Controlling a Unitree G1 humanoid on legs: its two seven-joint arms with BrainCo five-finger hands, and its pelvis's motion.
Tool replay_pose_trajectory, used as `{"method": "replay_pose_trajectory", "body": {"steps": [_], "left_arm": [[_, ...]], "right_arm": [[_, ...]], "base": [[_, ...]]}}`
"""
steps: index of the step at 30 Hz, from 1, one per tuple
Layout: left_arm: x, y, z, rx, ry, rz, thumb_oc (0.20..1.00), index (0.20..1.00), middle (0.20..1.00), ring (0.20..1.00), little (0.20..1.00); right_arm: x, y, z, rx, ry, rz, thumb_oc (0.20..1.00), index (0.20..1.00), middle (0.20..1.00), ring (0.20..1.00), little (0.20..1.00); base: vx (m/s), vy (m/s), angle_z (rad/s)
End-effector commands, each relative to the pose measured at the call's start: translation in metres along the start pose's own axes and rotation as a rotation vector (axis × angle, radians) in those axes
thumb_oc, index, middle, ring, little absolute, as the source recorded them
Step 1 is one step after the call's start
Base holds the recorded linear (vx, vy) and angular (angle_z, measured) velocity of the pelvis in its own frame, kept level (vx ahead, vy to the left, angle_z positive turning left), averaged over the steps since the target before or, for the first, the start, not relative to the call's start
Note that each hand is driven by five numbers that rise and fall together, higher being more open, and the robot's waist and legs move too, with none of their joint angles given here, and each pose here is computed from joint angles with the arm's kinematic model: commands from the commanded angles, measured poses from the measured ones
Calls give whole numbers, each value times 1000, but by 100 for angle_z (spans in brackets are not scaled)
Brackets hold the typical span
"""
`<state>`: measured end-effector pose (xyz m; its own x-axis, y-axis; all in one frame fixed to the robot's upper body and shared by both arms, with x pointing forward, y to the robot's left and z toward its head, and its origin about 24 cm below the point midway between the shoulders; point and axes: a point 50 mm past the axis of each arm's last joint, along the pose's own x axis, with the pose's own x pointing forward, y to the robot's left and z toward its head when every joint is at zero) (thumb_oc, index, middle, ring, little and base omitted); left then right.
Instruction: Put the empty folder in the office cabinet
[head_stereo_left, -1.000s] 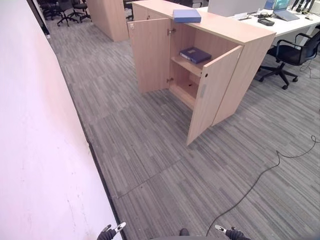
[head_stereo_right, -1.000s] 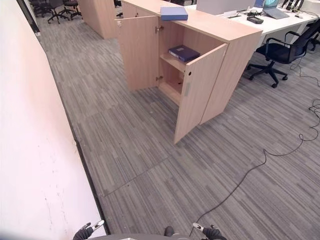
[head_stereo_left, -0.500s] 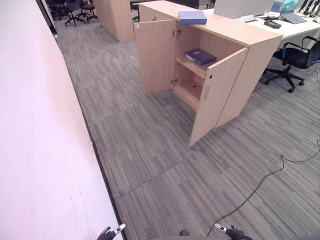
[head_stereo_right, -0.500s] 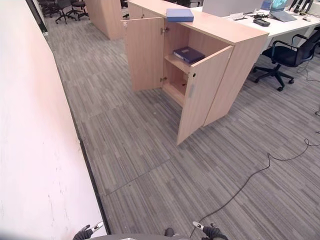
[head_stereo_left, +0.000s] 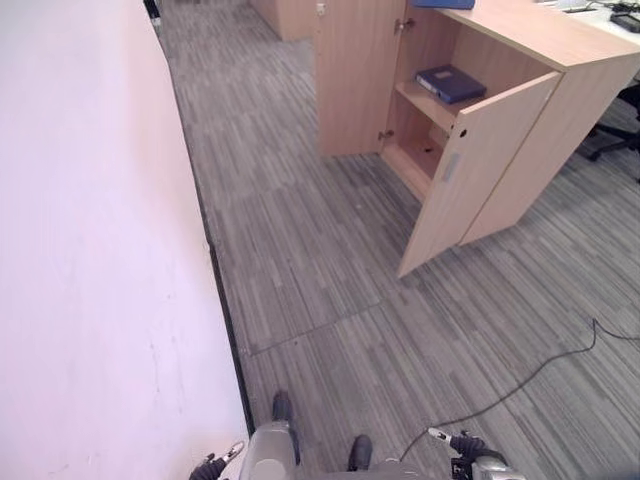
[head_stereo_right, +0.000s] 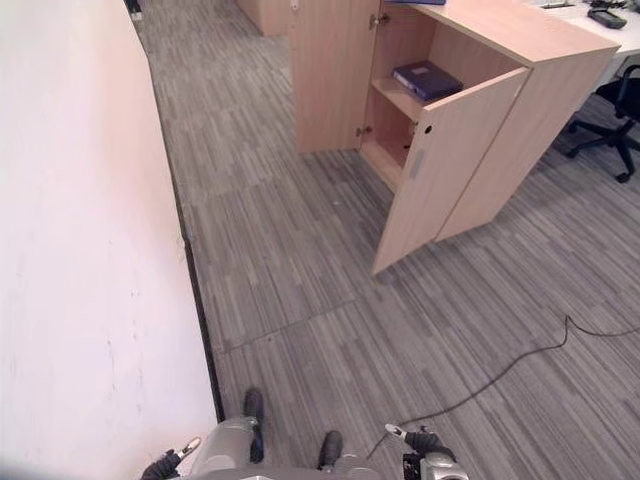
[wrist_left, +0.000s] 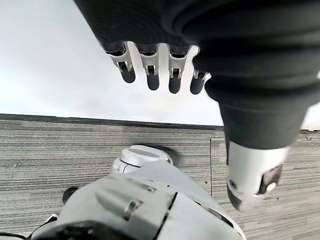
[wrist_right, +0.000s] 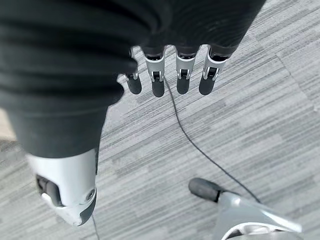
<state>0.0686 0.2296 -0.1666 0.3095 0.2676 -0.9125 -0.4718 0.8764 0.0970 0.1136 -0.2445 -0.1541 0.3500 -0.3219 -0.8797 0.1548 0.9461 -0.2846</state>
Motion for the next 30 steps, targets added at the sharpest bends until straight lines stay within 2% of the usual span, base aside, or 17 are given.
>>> {"method": "replay_pose_trajectory", "body": {"steps": [1,10,19,30], "left_arm": [[-3,20,-8,-16,-10,45,1000,1000,1000,1000,1000],[-5,28,-9,-33,-13,78,1000,1000,1000,1000,1000],[-3,29,0,-11,-34,69,1000,1000,1000,1000,1000],[-3,33,5,22,-51,67,1000,1000,1000,1000,1000]], "right_arm": [[-1,-8,-10,-49,20,-22,1000,1000,1000,1000,1000],[-1,0,-16,-83,47,7,1000,1000,1000,1000,1000],[0,-1,0,-52,4,8,1000,1000,1000,1000,1000],[1,5,9,-30,-23,30,1000,1000,1000,1000,1000]], "base": [[178,86,-3],[260,170,-32],[191,224,-2],[257,-21,53]]}}
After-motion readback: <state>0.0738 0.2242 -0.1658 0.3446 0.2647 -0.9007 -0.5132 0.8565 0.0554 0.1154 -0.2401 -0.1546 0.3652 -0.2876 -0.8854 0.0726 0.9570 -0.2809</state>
